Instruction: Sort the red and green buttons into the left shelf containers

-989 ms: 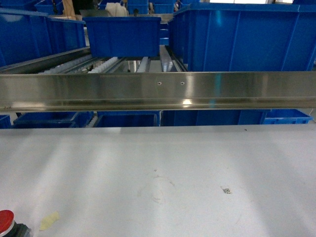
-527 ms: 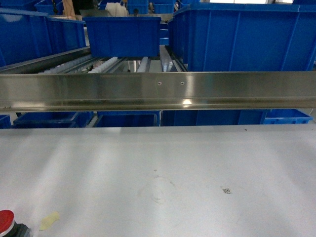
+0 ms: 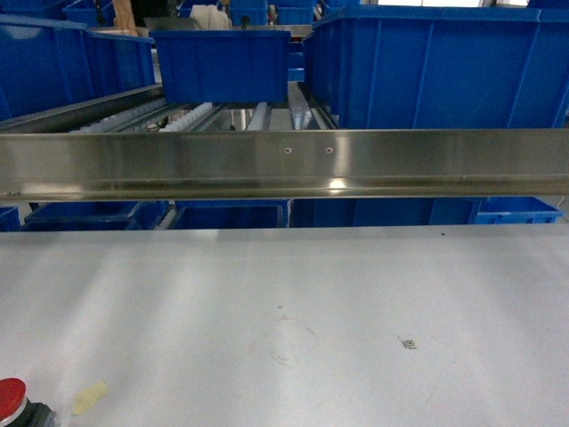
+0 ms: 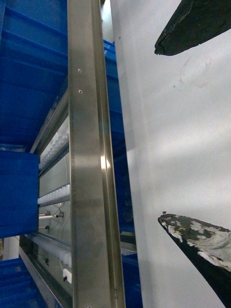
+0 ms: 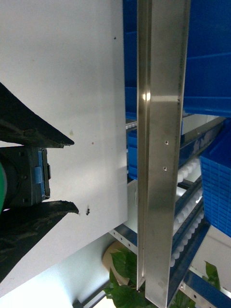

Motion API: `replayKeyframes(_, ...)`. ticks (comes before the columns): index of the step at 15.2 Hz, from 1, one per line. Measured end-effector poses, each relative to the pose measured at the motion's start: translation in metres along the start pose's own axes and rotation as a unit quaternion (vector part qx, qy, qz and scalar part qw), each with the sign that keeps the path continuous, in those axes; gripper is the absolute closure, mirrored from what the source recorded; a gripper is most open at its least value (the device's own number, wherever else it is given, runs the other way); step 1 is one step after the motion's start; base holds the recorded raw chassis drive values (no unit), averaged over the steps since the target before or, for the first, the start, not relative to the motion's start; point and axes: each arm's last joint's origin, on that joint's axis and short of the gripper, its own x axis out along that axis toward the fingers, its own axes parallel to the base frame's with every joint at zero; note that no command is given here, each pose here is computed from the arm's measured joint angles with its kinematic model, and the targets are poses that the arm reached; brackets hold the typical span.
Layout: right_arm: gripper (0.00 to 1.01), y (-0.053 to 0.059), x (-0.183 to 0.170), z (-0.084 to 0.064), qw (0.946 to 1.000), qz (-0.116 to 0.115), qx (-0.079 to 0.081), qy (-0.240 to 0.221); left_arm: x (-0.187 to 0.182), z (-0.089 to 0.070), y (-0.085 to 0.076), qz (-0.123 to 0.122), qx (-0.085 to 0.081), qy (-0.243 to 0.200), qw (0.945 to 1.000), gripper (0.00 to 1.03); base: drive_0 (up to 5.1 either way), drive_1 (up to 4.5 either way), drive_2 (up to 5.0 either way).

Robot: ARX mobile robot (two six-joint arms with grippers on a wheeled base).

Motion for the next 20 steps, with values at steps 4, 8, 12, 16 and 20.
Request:
replayKeyframes(4,0.72,0.0,0.001,-0.001,1.0,0.0,-0.004,0.002,0.054,-0.047,0.011,-0.004,-0.002,0.145,0.9894,0.05,0.0,0.0,0.0)
replayKeyframes(8,0.72,0.0,0.001,-0.001,1.0,0.002,-0.004,0.002,0.066,-0.074,0.004,-0.001,0.03,0.225,0.9739,0.05,0.0,0.0,0.0)
replayKeyframes(12,0.72,0.0,0.001,-0.001,1.0,0.002,-0.005,0.002,0.065,-0.065,-0.007,-0.015,0.056,0.214,0.9752,0.05,0.0,0.0,0.0)
replayKeyframes(16,0.72,0.0,0.001,-0.001,1.0,0.002,-0.004,0.002,0.064,-0.087,0.009,0.03,0.06,0.248,0.9663,0.05,0.0,0.0,0.0)
replayKeyframes(20,0.72,0.0,0.001,-0.001,1.0,0.002,-0.004,0.002,0.061,-0.093,0.007,0.03,0.066,0.246,0.9665,0.05,0.0,0.0,0.0)
